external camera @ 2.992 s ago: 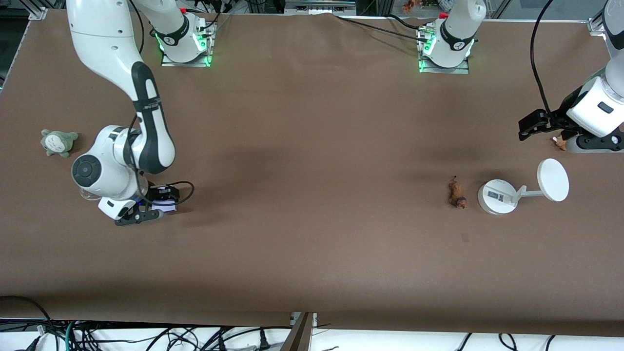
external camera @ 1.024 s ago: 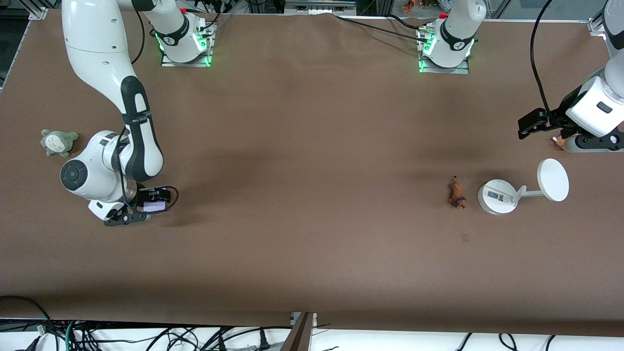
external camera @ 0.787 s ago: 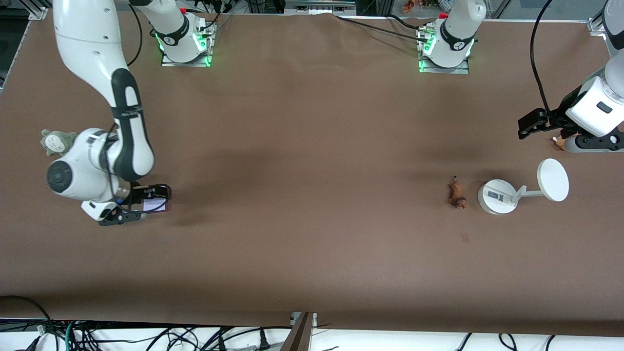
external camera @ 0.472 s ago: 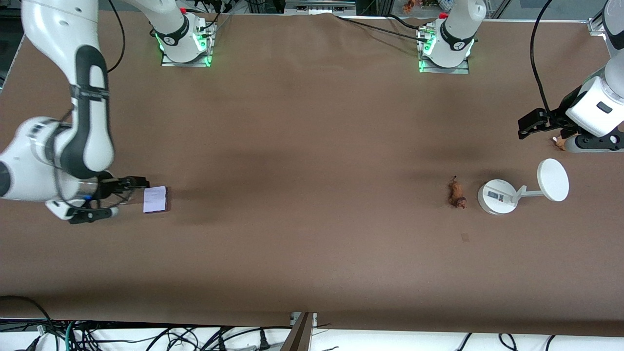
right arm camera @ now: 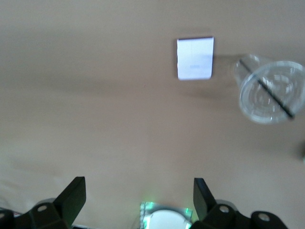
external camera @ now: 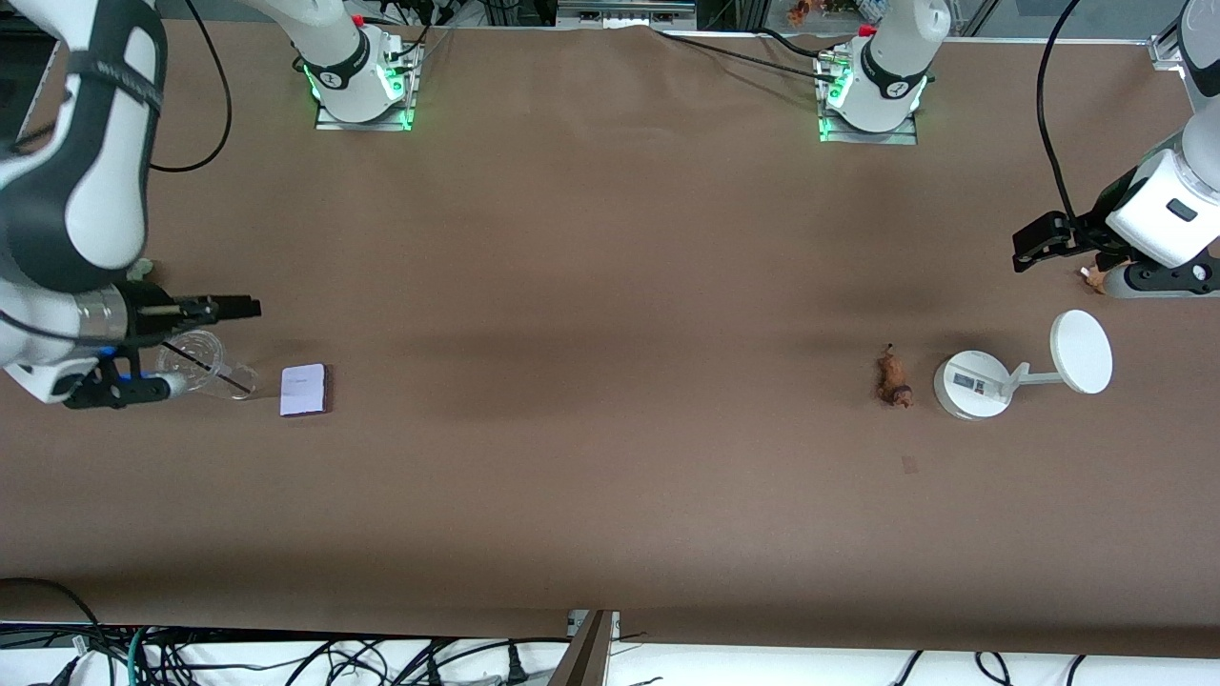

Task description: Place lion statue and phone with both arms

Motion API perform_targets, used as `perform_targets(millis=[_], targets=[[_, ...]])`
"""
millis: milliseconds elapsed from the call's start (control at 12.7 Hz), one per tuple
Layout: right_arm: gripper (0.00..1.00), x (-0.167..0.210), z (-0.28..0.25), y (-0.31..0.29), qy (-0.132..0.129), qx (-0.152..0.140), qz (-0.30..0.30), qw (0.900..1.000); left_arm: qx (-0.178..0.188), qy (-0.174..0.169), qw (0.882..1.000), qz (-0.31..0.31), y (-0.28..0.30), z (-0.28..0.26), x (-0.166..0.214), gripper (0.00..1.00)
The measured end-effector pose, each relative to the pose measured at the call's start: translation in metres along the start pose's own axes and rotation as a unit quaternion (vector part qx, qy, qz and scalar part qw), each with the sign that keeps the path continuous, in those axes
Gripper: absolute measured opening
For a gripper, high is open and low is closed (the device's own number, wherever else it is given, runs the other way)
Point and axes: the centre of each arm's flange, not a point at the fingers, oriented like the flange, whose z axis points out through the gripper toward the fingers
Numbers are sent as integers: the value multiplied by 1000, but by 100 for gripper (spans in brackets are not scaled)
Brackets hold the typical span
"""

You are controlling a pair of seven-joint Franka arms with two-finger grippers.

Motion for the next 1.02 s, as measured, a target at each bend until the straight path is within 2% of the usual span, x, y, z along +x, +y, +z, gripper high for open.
perform_targets(millis=[315, 709, 1024], targets=[[100, -44, -52, -6, 25, -14, 8, 1000, 0, 0, 1000, 0, 0, 0, 0, 100], [100, -49, -46, -60, 17, -80, -6, 997, 0, 0, 1000, 0, 0, 0, 0, 100], [100, -49, -45, -67, 17, -85, -10, 996, 0, 0, 1000, 0, 0, 0, 0, 100]])
